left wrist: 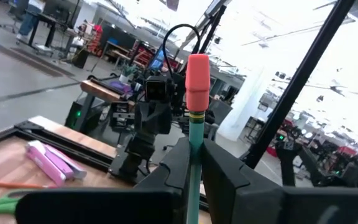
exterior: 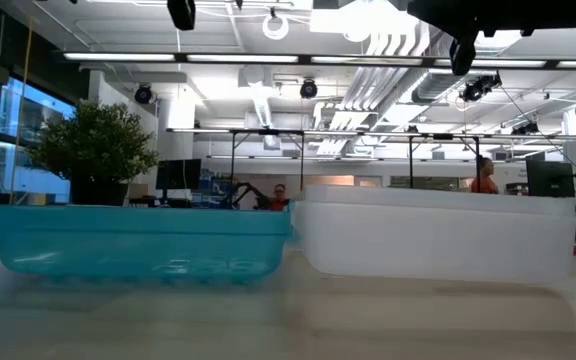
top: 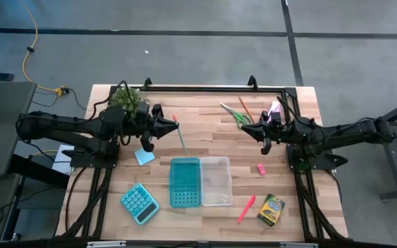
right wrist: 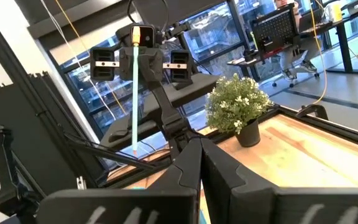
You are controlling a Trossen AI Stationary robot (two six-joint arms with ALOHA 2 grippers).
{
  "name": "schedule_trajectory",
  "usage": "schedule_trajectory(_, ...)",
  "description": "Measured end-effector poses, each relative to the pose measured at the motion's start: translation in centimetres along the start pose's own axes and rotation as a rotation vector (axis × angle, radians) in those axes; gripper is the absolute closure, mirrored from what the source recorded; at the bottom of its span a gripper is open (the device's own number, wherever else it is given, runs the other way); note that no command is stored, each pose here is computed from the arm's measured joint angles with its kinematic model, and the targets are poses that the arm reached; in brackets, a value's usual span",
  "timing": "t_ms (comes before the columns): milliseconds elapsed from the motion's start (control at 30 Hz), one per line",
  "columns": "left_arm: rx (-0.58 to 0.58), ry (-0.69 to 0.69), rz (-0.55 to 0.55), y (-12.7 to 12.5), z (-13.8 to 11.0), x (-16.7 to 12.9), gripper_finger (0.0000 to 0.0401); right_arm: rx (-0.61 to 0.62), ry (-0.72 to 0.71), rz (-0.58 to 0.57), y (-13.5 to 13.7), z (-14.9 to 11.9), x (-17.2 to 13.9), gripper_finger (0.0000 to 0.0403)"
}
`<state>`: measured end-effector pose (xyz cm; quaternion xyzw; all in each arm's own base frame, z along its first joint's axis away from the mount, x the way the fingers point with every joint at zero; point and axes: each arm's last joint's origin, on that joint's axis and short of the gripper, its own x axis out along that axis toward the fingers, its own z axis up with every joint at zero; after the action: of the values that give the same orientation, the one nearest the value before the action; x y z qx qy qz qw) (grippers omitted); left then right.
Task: Pack school essentials
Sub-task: Put the blue pencil into the blue supply box
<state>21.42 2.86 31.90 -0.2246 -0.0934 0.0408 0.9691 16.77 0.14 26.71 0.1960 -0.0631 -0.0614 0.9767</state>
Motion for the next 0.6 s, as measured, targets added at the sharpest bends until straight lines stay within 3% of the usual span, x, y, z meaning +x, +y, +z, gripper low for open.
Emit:
schedule_trajectory(367, -0.049, 0.012, 0.006, 0.1, -0.3, 0.2, 0.0377, 0.004, -0.032, -0.016, 0.0, 0.2, 0.0, 0.0402)
schedule_trajectory(500, -0.082, 0.095, 0.022, 0.5, -1.1, 1.4, 0.0377, -0.01, -0.071, -0.062, -0.1, 0.5, 0.0, 0.0402)
schedule_trajectory(600, -0.054, 0.206, -0.041, -0.2, -1.2, 3.3, 0.0377, -0.043, -0.095, -0.114, -0.2, 0.6, 0.0, 0.0402)
